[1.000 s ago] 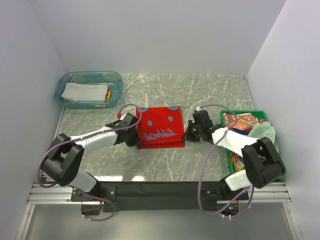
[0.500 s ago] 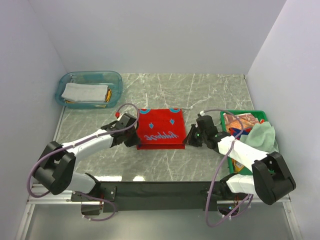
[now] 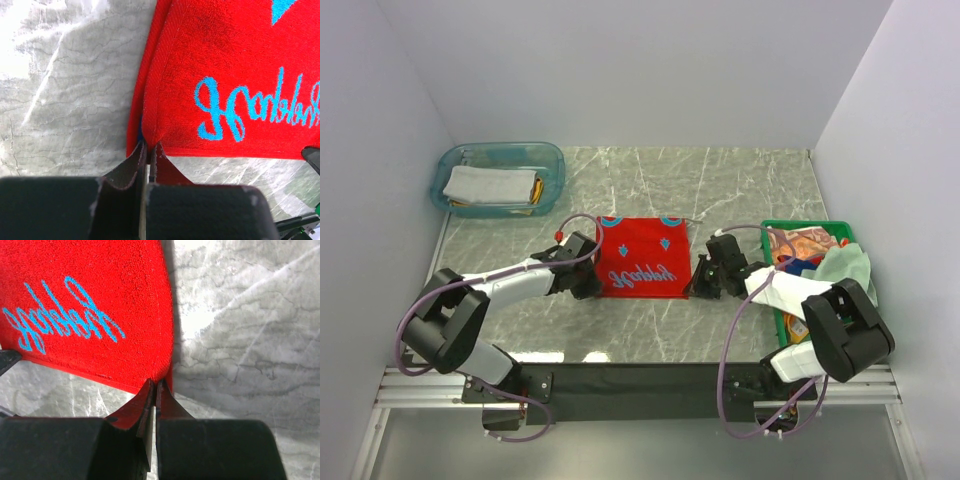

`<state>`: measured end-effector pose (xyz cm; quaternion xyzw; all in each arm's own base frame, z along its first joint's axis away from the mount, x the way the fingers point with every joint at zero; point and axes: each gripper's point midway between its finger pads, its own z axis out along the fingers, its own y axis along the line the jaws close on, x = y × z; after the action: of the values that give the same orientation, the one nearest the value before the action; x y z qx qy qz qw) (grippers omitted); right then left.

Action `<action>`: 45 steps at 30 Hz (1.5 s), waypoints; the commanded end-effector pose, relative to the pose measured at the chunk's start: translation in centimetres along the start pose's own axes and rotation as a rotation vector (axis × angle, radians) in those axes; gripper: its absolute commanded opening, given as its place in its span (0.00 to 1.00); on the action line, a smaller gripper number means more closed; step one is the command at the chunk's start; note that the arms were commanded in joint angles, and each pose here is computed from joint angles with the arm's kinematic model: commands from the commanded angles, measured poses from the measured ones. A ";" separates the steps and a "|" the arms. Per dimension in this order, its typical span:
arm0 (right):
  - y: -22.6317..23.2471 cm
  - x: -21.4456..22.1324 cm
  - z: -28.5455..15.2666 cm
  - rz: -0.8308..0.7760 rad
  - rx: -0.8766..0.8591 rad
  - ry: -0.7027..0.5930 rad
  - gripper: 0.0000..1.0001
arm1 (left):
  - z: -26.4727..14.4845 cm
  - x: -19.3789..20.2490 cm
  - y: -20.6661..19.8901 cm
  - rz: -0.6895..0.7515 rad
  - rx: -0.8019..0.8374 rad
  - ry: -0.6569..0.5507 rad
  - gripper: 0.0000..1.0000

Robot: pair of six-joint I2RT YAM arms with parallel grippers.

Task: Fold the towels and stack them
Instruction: Fold the towel

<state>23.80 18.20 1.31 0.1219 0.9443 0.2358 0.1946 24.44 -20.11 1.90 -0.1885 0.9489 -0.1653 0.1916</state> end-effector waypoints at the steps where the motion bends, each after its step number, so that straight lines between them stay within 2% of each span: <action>1: -3.1 0.8 0.7 0.013 0.115 0.014 0.00 | 1.2 0.9 5.0 0.030 -0.179 0.001 0.01; 4: -3.4 0.7 0.8 0.019 0.134 0.015 0.00 | 1.3 1.1 5.1 0.031 -0.179 0.006 0.01; 9: -3.3 0.7 0.6 0.009 0.140 0.022 0.10 | 0.3 0.8 5.0 0.024 -0.179 -0.011 0.04; 10: -3.2 0.9 0.3 -0.005 0.136 0.029 0.12 | 0.1 0.7 4.9 0.022 -0.175 -0.016 0.08; 12: -3.1 0.9 -0.2 -0.016 0.137 0.025 0.27 | -0.8 0.4 4.7 0.014 -0.160 -0.032 0.15; 14: -2.3 0.3 -1.2 -0.044 0.110 -0.010 0.42 | -1.4 0.3 4.6 0.011 -0.153 -0.042 0.29; 16: -1.2 -0.6 -2.3 -0.068 0.086 -0.044 0.49 | -2.3 -0.3 3.8 0.004 -0.121 -0.066 0.40; 17: -0.7 -0.8 -2.7 -0.085 0.079 -0.058 0.55 | -2.7 -0.6 3.3 0.002 -0.105 -0.075 0.49; 18: 0.3 -1.6 -3.3 -0.096 0.060 -0.083 0.58 | -3.2 -1.0 2.8 0.003 -0.084 -0.090 0.55; 19: 0.8 -2.1 -4.0 -0.102 0.047 -0.108 0.60 | -3.6 -1.3 2.4 0.006 -0.070 -0.094 0.66; 23: 3.4 -4.7 -5.4 -0.117 -0.023 -0.204 0.62 | -5.3 -3.6 -0.9 0.020 -0.002 -0.143 0.72; 27: 7.7 -7.6 -6.2 -0.130 -0.151 -0.270 0.58 | -5.7 -6.1 -3.5 0.058 0.013 -0.183 0.71; 30: 11.0 -9.7 -6.1 -0.121 -0.261 -0.313 0.57 | -5.3 -8.2 -5.9 0.075 0.028 -0.210 0.64; 33: 14.5 -12.4 -5.8 -0.104 -0.375 -0.381 0.57 | -3.8 -10.6 -7.5 0.068 0.047 -0.225 0.52; 37: 16.0 -15.0 -2.5 -0.074 -0.376 -0.399 0.55 | -1.7 -13.9 -9.1 0.032 0.094 -0.233 0.33; 42: 17.6 -17.5 0.1 -0.029 -0.427 -0.445 0.54 | 1.7 -16.5 -8.7 0.003 0.096 -0.237 0.26; 45: 16.6 -17.8 2.7 0.024 -0.404 -0.438 0.52 | 3.5 -16.6 -7.4 -0.021 0.065 -0.219 0.24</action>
<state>40.40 27.07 10.61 0.1145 0.8487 0.3588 0.3713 40.48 -19.57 5.64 -0.2190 0.9231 -0.1496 0.2784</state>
